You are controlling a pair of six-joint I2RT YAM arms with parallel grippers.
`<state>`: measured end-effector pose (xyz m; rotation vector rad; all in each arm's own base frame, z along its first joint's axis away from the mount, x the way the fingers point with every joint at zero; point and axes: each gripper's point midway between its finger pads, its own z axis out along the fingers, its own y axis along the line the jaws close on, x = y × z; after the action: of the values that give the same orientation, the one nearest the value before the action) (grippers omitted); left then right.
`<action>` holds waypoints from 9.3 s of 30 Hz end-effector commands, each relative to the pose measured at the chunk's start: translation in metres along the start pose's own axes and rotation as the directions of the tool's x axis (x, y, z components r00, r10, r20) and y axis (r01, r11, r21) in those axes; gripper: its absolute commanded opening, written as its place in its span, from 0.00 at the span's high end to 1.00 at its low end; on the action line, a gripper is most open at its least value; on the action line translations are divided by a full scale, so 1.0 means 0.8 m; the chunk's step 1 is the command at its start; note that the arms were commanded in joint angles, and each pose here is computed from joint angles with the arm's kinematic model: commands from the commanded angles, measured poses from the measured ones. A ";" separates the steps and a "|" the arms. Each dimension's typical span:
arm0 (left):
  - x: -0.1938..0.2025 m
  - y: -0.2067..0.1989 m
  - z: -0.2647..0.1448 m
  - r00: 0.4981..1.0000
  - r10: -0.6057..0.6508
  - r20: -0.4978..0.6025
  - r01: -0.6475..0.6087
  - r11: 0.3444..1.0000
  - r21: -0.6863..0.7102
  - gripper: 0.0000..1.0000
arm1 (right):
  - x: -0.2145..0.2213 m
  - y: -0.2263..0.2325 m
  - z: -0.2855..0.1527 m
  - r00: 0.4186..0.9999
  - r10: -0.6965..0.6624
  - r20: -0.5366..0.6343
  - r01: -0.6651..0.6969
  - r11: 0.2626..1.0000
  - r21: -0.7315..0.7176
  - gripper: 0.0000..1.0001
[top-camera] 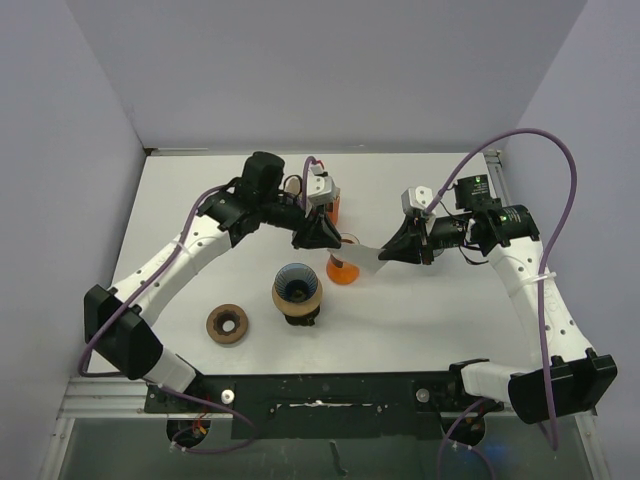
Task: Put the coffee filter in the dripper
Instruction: Place the coffee filter in the coffee dripper.
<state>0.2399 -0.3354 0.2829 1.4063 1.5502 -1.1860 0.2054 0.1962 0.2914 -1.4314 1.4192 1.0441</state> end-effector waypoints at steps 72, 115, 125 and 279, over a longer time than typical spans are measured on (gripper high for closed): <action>-0.011 -0.006 -0.023 1.000 0.001 0.027 0.001 0.998 -0.068 0.55 | 0.010 -0.019 0.040 0.989 -0.075 -0.126 0.064 0.994 -0.091 1.00; 0.004 -0.002 -0.004 1.000 0.010 -0.015 -0.011 0.997 -0.074 0.64 | 0.002 -0.018 0.044 0.993 -0.046 -0.113 0.035 0.995 -0.090 1.00; 0.002 0.011 -0.004 1.000 0.014 -0.013 -0.016 0.992 -0.129 0.65 | 0.005 -0.017 0.046 0.993 -0.035 -0.113 0.024 0.995 -0.096 1.00; 0.011 0.037 -0.028 0.993 0.008 -0.121 -0.036 0.971 -0.236 1.00 | -0.051 -0.037 0.015 0.957 -0.266 -0.114 0.277 0.957 0.092 0.33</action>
<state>0.2588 -0.3296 0.2561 1.3737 1.6966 -1.0417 0.2245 0.2149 0.2868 -1.5734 1.4378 0.8829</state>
